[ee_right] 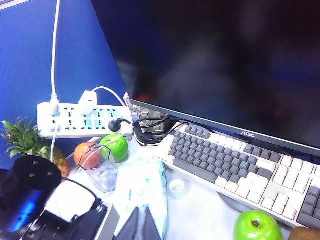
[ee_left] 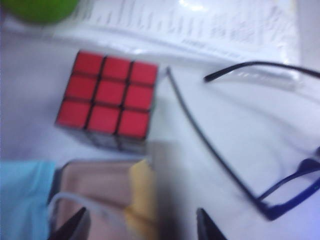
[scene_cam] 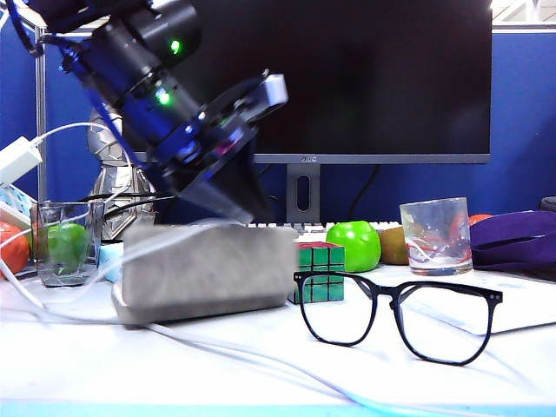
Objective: Pick up the glasses, fold the temples of the glasses, place the glasses into the glasses case, and finally close the glasses case.
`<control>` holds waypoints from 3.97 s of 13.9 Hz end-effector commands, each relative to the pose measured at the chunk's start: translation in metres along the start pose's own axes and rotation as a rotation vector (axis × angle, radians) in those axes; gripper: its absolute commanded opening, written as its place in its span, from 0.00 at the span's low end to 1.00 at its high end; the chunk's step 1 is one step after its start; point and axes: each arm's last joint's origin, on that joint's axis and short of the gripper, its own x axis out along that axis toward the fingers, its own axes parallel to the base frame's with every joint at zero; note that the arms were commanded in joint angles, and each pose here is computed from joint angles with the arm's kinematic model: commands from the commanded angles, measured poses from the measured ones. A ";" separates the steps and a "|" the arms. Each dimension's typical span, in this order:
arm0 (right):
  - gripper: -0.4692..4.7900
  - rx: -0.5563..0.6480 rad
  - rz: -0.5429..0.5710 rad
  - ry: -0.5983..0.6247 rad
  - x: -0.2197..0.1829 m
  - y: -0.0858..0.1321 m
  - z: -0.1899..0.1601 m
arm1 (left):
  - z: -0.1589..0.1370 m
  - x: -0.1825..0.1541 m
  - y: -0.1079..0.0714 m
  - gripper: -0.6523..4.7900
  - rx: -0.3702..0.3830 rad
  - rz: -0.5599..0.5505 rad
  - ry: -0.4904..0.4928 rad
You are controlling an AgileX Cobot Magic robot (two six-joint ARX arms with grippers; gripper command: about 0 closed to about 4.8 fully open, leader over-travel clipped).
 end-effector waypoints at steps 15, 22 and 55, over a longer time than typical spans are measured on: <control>0.08 -0.016 0.023 -0.018 -0.002 0.002 0.003 | -0.005 0.021 -0.001 0.48 0.005 -0.053 0.006; 0.08 -0.016 0.023 -0.018 -0.002 0.002 0.003 | -0.005 0.021 0.000 0.70 0.008 -0.025 0.010; 0.08 -0.016 0.026 -0.018 -0.002 0.002 0.003 | -0.010 -0.013 -0.024 0.48 0.362 -0.364 -0.010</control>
